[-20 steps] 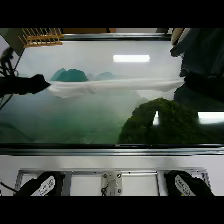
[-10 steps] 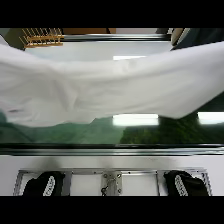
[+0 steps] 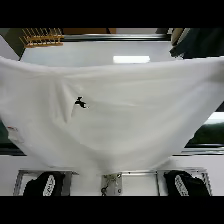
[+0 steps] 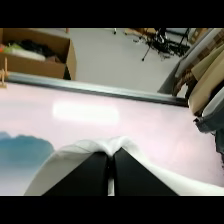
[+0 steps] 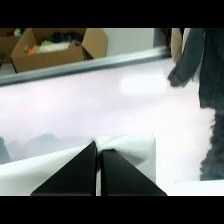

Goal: Fold the clothes and pants, and hang the long-sleeved shirts on hangers.

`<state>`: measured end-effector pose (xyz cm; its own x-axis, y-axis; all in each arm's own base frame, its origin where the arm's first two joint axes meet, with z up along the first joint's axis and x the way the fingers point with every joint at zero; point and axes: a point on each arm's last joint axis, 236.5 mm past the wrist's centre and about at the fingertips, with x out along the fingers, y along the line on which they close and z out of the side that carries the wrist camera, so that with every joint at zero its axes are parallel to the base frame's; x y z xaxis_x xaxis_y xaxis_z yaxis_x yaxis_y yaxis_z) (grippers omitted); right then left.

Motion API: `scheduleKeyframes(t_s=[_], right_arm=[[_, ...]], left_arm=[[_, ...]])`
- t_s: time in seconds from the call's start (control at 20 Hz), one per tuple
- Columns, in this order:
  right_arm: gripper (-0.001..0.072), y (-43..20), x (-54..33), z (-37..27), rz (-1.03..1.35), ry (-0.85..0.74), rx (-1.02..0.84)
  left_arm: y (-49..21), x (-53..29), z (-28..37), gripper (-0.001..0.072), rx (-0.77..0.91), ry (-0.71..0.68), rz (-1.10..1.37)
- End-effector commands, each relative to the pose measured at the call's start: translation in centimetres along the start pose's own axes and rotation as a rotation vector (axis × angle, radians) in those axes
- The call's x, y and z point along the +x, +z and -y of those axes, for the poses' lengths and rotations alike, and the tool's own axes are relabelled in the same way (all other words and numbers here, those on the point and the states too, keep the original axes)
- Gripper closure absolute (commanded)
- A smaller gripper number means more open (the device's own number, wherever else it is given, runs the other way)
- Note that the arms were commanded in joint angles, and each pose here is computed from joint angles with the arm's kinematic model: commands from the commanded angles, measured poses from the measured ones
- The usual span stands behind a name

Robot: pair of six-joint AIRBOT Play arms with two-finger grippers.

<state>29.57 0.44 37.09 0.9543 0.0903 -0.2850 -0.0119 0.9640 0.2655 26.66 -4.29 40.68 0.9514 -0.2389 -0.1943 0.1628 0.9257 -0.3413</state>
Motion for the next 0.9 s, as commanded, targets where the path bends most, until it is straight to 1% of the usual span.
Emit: scheduleKeyframes(t_s=[0.0, 0.25, 0.4, 0.6, 0.85], right_arm=[[0.0706, -6.1, 7.4, 2.1, -0.295, -0.003, 0.06], [0.0706, -17.5, 20.7, 5.3, -0.648, -0.032, 0.113], [0.0706, -22.7, 26.7, 7.4, -0.711, -0.06, 0.149], [0.0706, -25.0, 32.0, 9.3, -0.677, -0.087, 0.177], [0.0706, -24.9, 33.5, 10.2, -0.633, -0.102, 0.189]], left_arm=[[-6.5, 9.5, -5.3, 0.0699, -0.103, 0.011, -0.246], [-18.8, 23.3, -11.2, 0.0699, -0.188, 0.028, -0.594], [-25.1, 29.8, -14.3, 0.0699, -0.253, 0.038, -0.743], [-29.3, 35.4, -16.4, 0.0699, -0.276, 0.042, -0.809], [-29.3, 37.5, -17.2, 0.0699, -0.272, 0.04, -0.797]])
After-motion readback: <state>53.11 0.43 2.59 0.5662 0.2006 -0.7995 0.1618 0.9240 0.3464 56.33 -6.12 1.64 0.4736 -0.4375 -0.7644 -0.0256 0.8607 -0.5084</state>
